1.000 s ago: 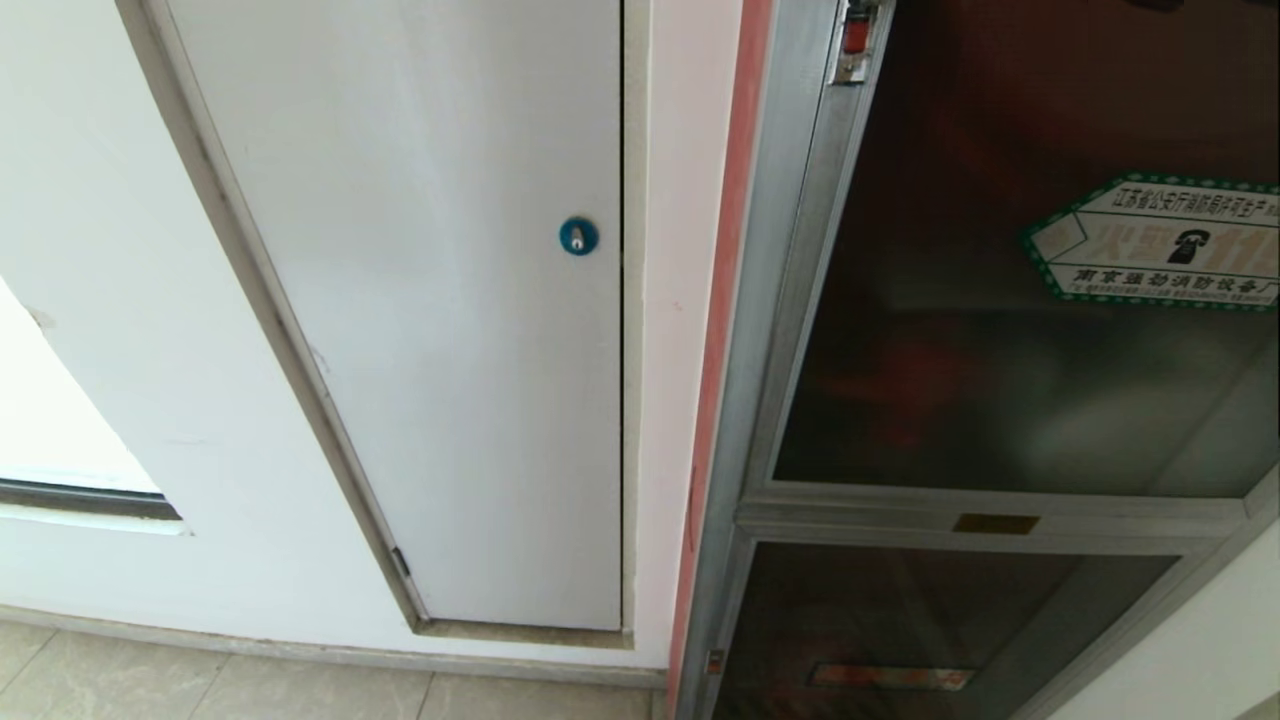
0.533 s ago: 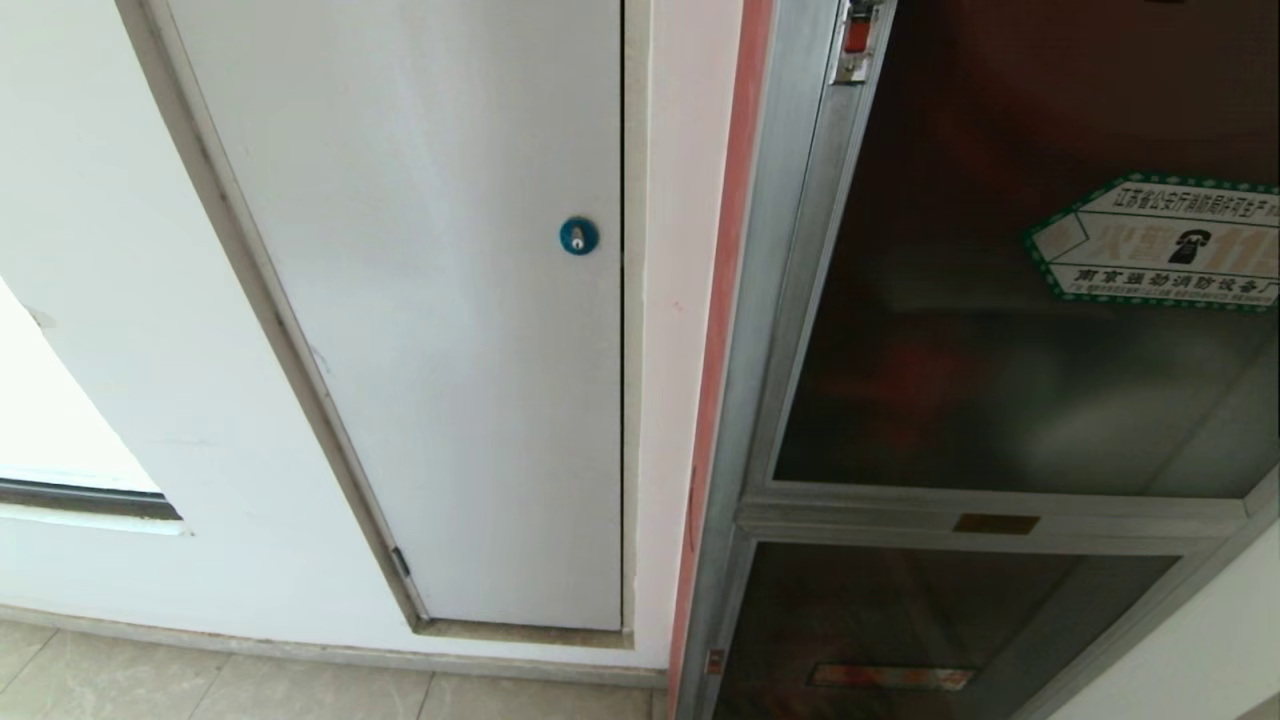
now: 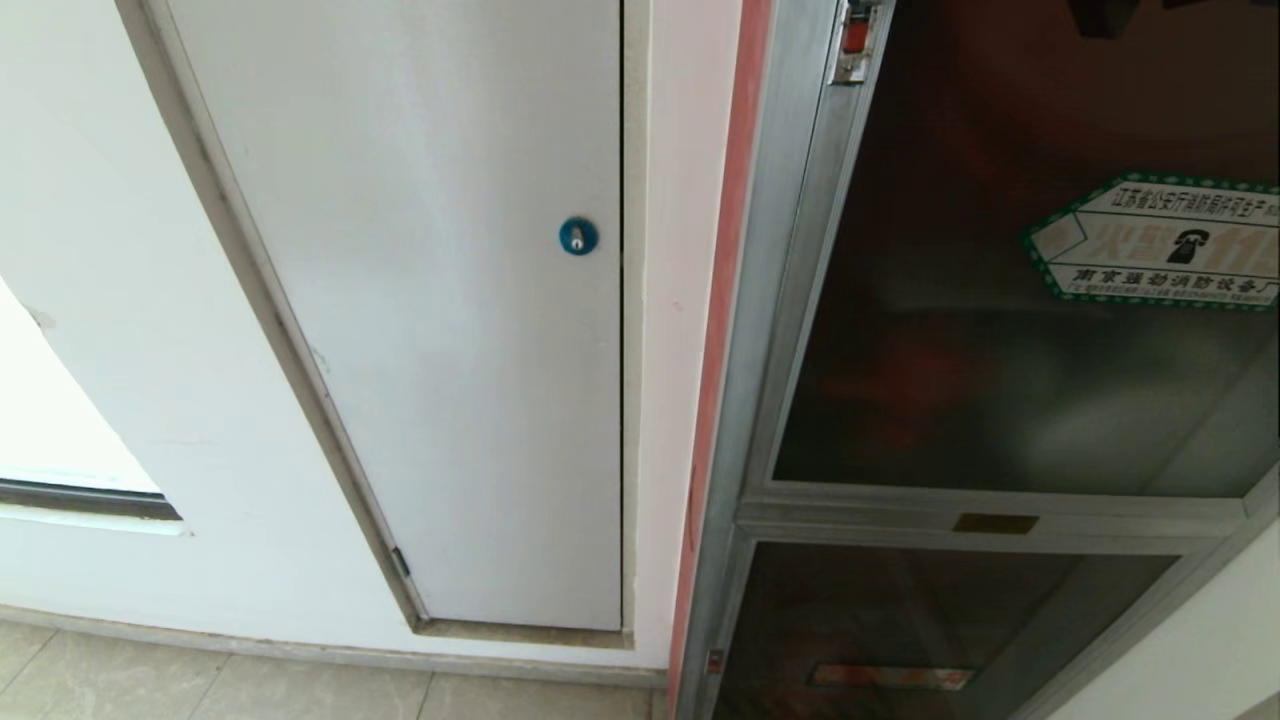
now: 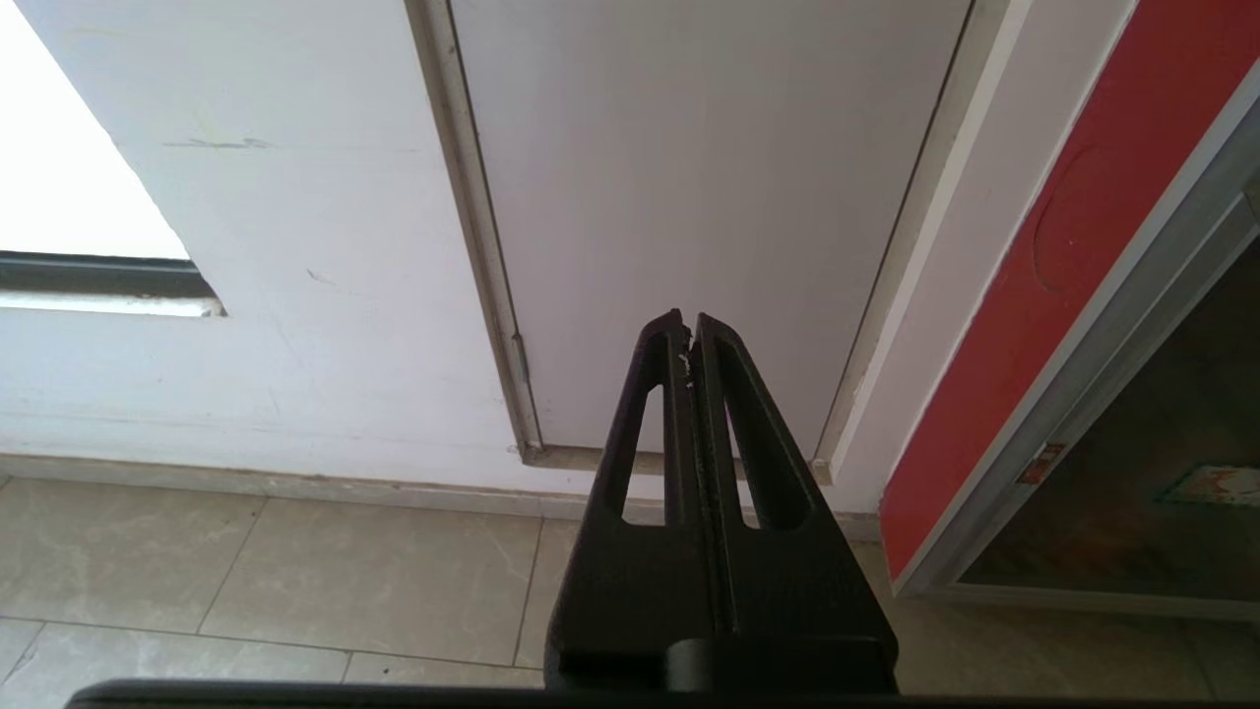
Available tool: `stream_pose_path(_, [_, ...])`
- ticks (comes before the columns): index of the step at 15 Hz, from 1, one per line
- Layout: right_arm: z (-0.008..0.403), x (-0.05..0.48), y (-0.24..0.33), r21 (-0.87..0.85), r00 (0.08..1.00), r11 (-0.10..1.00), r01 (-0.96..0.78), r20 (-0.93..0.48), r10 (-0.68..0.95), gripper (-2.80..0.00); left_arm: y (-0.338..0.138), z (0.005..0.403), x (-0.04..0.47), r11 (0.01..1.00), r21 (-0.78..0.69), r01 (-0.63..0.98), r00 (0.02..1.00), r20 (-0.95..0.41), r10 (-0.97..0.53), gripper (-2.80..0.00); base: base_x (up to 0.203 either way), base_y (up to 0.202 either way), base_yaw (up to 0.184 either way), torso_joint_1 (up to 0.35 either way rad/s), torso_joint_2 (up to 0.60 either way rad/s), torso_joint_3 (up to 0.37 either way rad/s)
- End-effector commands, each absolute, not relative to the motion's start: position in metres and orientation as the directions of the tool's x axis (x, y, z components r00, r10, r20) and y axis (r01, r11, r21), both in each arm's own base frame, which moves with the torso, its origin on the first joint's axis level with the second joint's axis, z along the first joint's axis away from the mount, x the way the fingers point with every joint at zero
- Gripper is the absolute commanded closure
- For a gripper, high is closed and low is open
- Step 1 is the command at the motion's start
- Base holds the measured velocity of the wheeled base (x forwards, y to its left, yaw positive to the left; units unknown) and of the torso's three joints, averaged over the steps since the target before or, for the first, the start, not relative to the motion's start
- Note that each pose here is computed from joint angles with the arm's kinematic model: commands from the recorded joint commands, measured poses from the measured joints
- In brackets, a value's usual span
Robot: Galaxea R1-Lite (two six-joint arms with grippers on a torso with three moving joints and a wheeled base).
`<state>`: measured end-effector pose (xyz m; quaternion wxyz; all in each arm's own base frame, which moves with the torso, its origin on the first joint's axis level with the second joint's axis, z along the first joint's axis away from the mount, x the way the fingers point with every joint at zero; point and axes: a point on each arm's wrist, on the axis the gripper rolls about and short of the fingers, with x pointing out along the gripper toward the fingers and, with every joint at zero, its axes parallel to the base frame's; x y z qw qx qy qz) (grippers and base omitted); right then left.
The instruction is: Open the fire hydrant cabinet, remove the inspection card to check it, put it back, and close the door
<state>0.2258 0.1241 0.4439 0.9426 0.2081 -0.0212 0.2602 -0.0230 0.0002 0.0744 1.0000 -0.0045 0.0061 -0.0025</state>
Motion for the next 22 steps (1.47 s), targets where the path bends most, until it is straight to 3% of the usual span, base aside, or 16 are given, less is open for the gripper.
stream_pose_path(1, [0.437,0.240,0.129,0.384,0.871,0.785,-0.486,0.131,0.474,0.00,0.000,0.074,-0.023,1.000,-0.009,0.004,1.000,-0.014,-0.005,0.00,0.000,0.000,0.000,0.000,0.00,0.000])
stream_pose_path(22, [0.426,0.270,0.134,0.381,0.883,0.799,-0.466,0.148,0.445,0.00,0.000,0.074,-0.023,1.000,-0.009,0.004,1.000,-0.014,-0.005,0.00,0.000,0.000,0.000,0.000,0.00,0.000])
